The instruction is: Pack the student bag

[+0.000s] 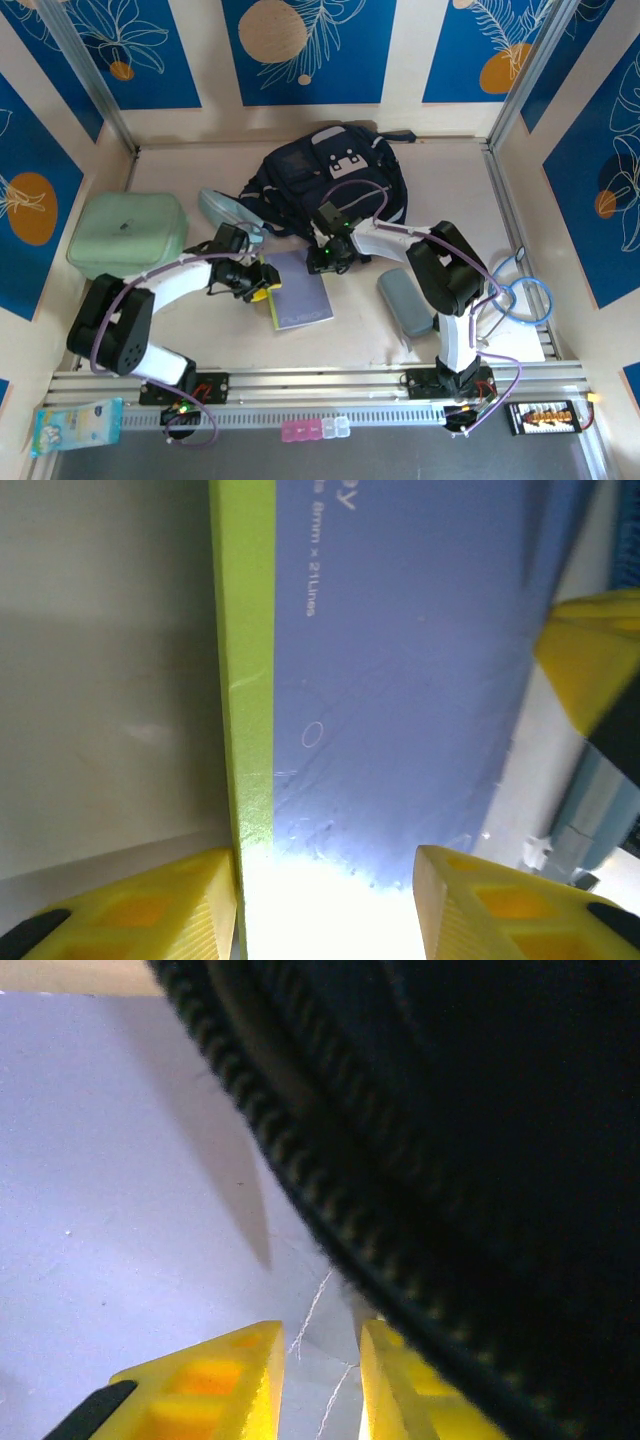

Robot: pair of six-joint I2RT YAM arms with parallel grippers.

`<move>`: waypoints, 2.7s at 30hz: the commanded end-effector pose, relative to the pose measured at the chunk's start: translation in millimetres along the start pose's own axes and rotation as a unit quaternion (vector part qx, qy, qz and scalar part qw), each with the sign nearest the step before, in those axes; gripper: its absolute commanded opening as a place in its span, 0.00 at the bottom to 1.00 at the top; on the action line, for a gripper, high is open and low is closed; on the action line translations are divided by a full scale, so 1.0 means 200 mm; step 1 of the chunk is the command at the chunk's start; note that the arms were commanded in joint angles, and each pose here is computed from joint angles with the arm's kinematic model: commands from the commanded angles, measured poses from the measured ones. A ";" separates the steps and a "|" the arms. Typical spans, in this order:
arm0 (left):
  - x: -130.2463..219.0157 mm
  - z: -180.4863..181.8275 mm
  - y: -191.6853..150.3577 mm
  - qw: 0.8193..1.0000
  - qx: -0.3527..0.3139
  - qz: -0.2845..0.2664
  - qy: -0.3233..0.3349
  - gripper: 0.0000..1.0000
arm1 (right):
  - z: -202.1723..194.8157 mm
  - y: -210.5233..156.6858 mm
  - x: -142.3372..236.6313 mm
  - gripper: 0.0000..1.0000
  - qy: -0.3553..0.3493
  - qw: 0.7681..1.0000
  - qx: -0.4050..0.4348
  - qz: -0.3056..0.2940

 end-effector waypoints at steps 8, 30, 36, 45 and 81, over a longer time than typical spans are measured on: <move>0.05 -0.19 0.05 0.992 -0.024 -0.039 -0.119 0.43 | -0.03 -0.05 -0.09 0.28 -0.025 0.999 0.014 0.026; 0.18 -0.20 0.07 0.995 -0.078 -0.056 -0.036 0.00 | 0.12 0.05 0.26 0.32 0.033 0.999 0.020 -0.034; 0.37 -0.37 0.09 0.986 -0.123 -0.093 -0.060 0.00 | 0.12 0.14 0.58 0.50 0.074 0.990 0.004 -0.124; 0.59 -0.58 0.20 0.963 -0.157 -0.190 -0.109 0.00 | -0.20 0.28 0.85 0.66 0.205 0.949 -0.151 -0.185; 0.53 -0.99 0.82 0.890 -0.022 -0.325 -0.319 0.00 | -0.08 0.54 0.84 0.88 0.516 0.807 -0.275 -0.091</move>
Point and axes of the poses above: each hand's point on the last joint's axis, 136 mm out from that joint toward the fingers, its own x axis back along the fingers, its own z axis along the line the jaws close on, y = z × x, the point moved 6 cm from there along x, back along the fingers, and after that the axes turned 10 degrees about -x, right-handed, at the moved point
